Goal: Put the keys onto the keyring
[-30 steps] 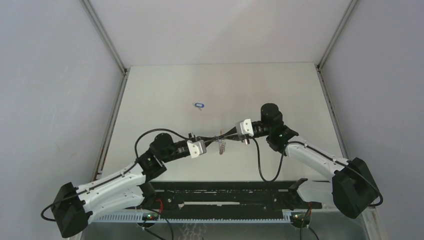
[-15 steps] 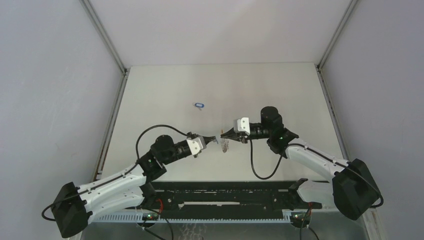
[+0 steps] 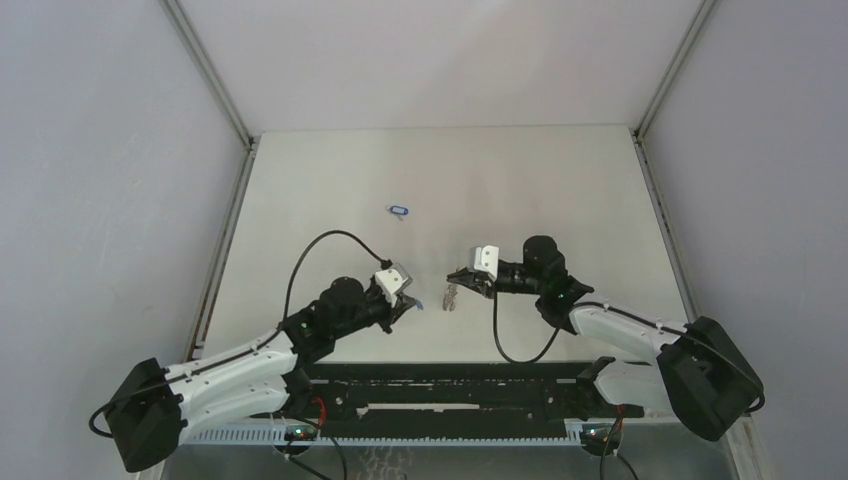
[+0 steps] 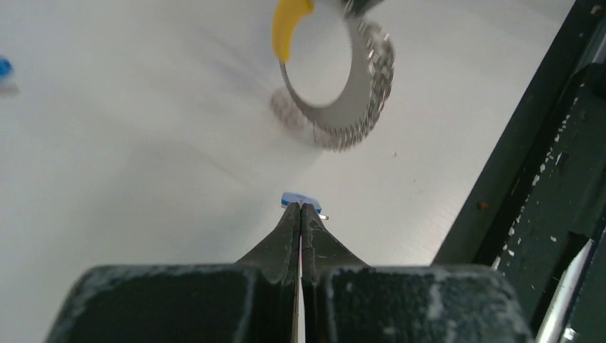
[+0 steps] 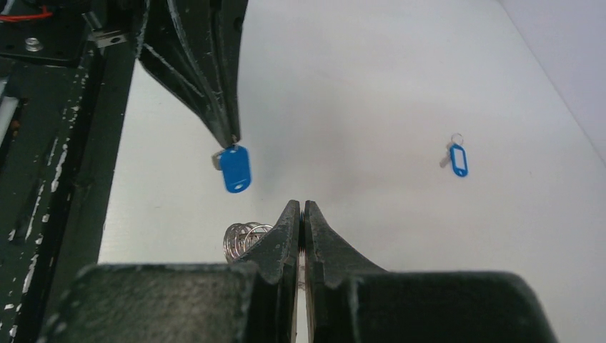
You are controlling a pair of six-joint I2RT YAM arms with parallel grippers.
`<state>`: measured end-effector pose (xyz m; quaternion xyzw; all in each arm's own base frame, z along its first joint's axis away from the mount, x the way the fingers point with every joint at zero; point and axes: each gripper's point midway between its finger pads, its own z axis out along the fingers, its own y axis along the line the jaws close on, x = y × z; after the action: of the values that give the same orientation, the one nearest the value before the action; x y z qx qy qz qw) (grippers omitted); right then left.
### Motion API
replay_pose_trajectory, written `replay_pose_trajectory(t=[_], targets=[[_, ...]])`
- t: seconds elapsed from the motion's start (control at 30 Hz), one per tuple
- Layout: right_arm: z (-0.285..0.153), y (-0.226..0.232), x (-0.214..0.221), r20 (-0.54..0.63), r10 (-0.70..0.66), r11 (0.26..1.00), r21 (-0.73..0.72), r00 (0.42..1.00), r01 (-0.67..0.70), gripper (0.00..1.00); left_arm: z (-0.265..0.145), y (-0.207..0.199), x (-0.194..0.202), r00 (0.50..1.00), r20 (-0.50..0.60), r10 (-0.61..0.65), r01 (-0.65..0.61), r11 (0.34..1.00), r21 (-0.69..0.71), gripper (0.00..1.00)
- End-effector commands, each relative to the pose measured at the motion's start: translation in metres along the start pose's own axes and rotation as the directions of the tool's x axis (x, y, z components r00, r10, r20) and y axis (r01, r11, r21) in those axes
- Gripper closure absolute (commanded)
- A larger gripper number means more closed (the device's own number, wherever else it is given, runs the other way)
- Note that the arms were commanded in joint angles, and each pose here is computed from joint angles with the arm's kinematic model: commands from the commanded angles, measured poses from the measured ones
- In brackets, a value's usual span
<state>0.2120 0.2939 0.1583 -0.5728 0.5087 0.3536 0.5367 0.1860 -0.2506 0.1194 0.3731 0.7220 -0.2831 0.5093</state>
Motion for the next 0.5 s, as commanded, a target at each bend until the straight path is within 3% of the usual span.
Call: replay_pose_trajectory(t=[0.0,0.2,0.47], targets=[[-0.009,-0.021,-0.031,0.089,-0.092,0.986,0.148,0.992,0.079,1.0,-0.004,0.001,0.024,0.977,-0.132,-0.17,0.162,0.984,-0.072,1.0],[-0.029,-0.028,-0.041,0.117,-0.156,0.954,0.276,0.981,0.119,1.0,0.018,0.012,0.031,0.959,-0.223,-0.173,0.147,0.981,-0.13,1.0],[-0.049,-0.038,-0.049,0.133,-0.214,0.902,0.406,0.968,0.144,1.0,0.067,0.023,0.021,0.964,-0.233,-0.132,0.1,0.985,-0.143,1.0]])
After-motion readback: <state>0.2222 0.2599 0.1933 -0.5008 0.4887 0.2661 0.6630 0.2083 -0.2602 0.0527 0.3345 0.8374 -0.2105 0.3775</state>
